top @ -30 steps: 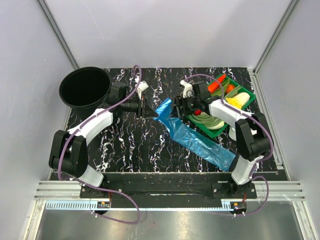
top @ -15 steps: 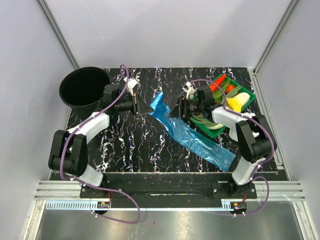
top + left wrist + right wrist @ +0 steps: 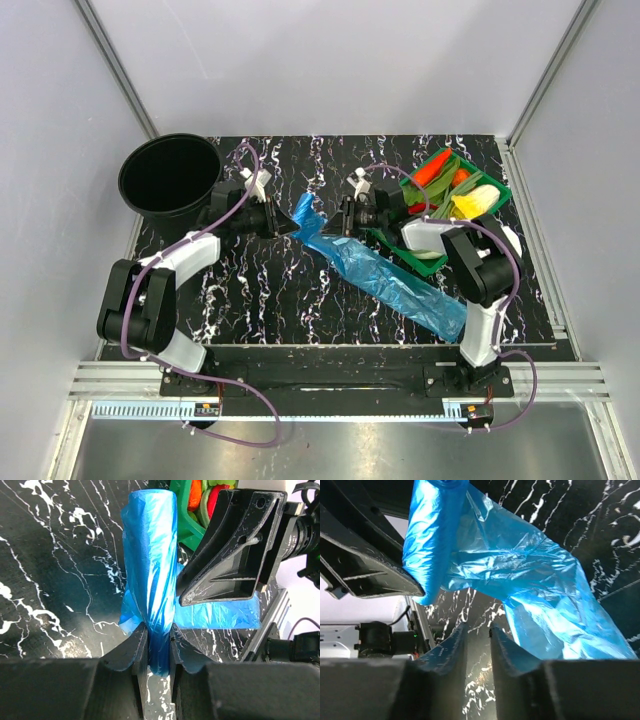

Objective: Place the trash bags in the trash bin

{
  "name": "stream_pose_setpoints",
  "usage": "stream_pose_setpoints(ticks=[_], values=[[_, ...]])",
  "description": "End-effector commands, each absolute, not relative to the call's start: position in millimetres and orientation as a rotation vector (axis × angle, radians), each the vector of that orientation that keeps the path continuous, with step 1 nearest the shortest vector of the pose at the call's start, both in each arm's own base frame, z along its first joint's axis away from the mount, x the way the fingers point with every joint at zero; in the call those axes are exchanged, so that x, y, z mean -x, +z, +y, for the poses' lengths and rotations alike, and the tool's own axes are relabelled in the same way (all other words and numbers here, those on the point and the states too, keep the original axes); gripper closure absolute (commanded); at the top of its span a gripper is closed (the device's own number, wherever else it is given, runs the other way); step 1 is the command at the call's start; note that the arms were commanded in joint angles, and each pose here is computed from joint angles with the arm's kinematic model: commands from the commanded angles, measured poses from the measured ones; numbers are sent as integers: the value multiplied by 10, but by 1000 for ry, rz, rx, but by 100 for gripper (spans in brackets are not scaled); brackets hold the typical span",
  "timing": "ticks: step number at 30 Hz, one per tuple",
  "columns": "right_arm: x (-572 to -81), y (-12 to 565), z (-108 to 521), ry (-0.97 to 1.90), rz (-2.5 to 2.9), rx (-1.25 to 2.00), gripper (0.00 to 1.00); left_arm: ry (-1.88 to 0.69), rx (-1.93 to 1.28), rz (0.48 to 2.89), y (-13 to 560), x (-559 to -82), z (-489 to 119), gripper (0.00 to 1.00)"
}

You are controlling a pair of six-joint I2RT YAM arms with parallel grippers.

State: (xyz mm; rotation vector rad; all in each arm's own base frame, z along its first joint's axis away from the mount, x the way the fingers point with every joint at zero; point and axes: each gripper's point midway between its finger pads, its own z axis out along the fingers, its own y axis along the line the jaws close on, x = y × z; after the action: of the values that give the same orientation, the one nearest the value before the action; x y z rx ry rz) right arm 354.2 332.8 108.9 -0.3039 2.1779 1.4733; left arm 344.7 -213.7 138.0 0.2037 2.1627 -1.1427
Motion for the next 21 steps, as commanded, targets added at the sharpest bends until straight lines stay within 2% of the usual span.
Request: stream_pose_setpoints(ticks=[1,4,7,16,21], values=[[-3596,1160,3576,1490,2090,398,74,-1047,-224,2130,1392,-3555,-2066,100],[-3645,1026,3648,1390,2151,403,70,-1035,-215,2147,1321,-3557,-2050,100],[-3721,950,3691,1315,2186,407,62,-1012,-207,2155,1280,-3571,-2026,100],[-3803,840,3804,1308,2152,454,84,-1002,-195,2199,1128,-3559,-2010,100],[-3833,784,3858,1319,2159,484,92,-996,-192,2220,1076,-3568,-2001,100]])
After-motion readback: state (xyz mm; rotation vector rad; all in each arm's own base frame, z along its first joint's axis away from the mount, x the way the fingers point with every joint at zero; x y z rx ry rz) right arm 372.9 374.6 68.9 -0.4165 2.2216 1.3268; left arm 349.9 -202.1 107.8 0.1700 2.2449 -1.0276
